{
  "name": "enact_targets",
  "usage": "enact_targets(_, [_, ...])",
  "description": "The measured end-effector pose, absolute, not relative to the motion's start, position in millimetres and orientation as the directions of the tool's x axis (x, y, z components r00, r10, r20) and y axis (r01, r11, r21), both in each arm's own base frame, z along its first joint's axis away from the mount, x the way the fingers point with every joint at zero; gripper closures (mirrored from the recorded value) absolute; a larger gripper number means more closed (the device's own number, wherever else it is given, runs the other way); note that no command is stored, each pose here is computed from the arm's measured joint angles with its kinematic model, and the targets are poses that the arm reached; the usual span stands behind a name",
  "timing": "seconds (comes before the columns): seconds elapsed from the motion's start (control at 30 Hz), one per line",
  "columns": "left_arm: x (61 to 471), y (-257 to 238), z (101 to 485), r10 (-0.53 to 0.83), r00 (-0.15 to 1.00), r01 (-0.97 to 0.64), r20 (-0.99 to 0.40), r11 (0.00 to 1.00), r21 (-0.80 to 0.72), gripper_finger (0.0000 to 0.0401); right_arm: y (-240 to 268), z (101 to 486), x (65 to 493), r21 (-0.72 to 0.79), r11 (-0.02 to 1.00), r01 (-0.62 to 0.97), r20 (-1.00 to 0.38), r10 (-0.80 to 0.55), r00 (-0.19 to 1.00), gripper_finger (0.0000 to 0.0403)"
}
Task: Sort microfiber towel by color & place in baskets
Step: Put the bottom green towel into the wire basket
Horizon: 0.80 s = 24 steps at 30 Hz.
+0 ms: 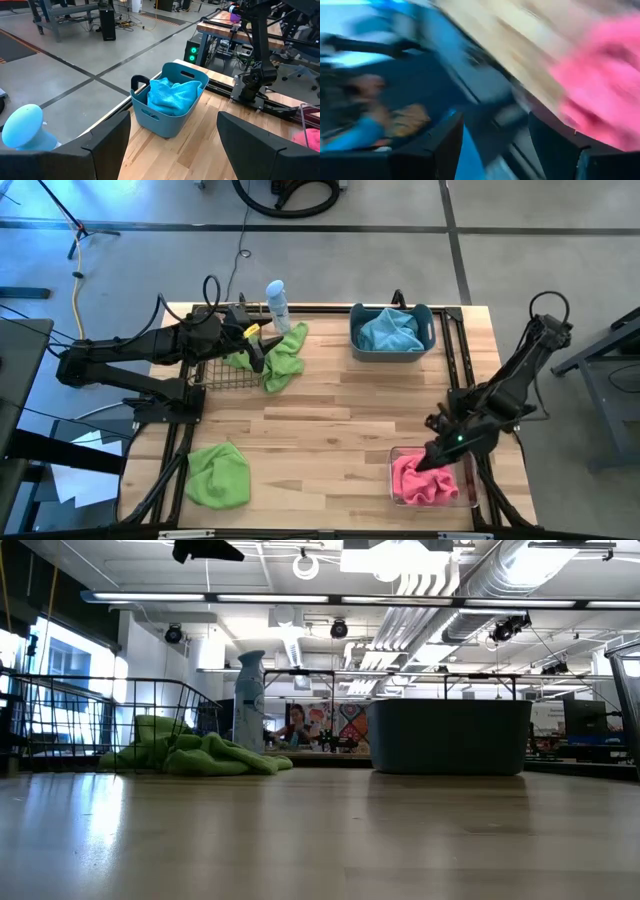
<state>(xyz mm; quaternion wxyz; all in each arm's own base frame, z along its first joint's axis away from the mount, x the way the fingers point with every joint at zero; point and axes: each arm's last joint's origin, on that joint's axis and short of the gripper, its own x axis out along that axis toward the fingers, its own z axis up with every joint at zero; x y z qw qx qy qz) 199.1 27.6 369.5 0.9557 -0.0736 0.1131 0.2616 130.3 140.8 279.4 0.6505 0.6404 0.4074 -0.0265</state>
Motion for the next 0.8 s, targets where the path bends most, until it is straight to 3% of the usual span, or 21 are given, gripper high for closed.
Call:
enact_targets(0.1, [199.1,27.6,369.5,0.483,0.837,-0.517,-0.256,0.852,-0.081,0.0117,138.0,290.9,139.3,0.900,0.205,0.384,-0.435,0.356,0.827,0.0182])
enact_targets(0.2, [198.9,27.6,368.7,0.483,0.835,-0.517,-0.263,0.852,-0.077,0.0117,134.2,297.1,150.6,0.916,0.298,0.270,-0.331,0.180,0.926,0.0182])
enact_targets(0.33, [198.0,27.6,366.1,0.483,0.827,-0.520,-0.288,0.852,-0.064,0.0117,130.4,297.2,171.1,0.832,0.512,0.214,-0.261,0.021,0.965,0.0182])
enact_targets(0.47, [197.5,27.5,364.9,0.482,0.823,-0.520,-0.300,0.852,-0.058,0.0117,122.8,291.8,201.4,0.750,0.619,0.233,-0.209,-0.112,0.971,0.0182])
enact_targets(0.57, [197.6,27.5,364.9,0.482,0.823,-0.520,-0.299,0.852,-0.059,0.0117,113.1,288.9,227.4,0.740,0.634,0.225,-0.148,-0.172,0.974,0.0182])
enact_targets(0.8, [197.6,27.5,365.1,0.482,0.824,-0.521,-0.298,0.852,-0.061,0.0117,75.0,298.3,270.1,0.716,0.697,0.041,0.091,-0.151,0.984,0.0182])
